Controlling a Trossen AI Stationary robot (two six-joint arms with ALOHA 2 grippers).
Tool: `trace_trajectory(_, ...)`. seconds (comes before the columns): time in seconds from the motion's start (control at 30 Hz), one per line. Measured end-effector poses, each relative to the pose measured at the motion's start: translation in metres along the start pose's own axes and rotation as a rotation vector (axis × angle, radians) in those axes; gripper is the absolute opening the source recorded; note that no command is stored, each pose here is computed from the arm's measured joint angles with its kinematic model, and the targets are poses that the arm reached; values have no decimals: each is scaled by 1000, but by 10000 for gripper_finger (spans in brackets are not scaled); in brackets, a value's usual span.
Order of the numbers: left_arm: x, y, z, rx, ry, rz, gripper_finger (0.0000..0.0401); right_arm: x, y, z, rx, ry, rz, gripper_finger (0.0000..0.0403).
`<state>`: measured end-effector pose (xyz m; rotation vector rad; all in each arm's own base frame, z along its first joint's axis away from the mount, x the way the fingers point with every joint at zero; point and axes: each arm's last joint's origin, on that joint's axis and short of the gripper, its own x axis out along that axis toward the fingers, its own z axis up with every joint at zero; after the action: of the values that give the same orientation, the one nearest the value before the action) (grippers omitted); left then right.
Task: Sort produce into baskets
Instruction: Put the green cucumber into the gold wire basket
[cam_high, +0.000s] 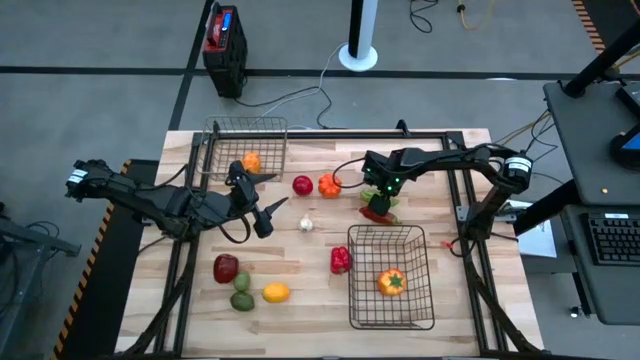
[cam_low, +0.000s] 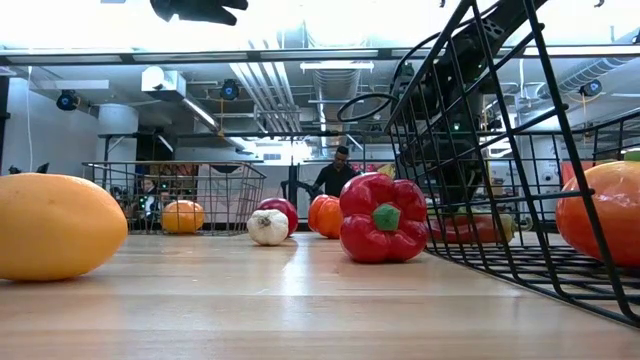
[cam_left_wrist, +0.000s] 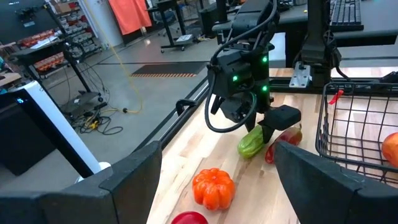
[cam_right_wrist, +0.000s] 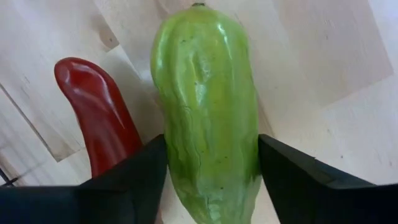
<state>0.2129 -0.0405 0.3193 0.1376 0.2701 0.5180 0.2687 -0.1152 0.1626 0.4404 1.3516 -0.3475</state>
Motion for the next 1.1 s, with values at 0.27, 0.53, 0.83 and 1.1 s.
trace_trajectory(0.27, 2, -3, -6, 25, 23, -40, 291, -9, -2, 0, -4, -36, -7, 200)
trace_trajectory(0.53, 14, -19, -13, 108, 61, -236, 291, -52, 0, 0, 1, -250, 16, 203)
trace_trajectory(0.83, 50, -27, -17, 115, 25, -227, 291, -104, 35, 1, -104, -629, 116, 203)
trace_trajectory(1.1, 83, -24, -18, 42, -44, -291, 291, -116, 81, 5, -308, -845, 211, 203)
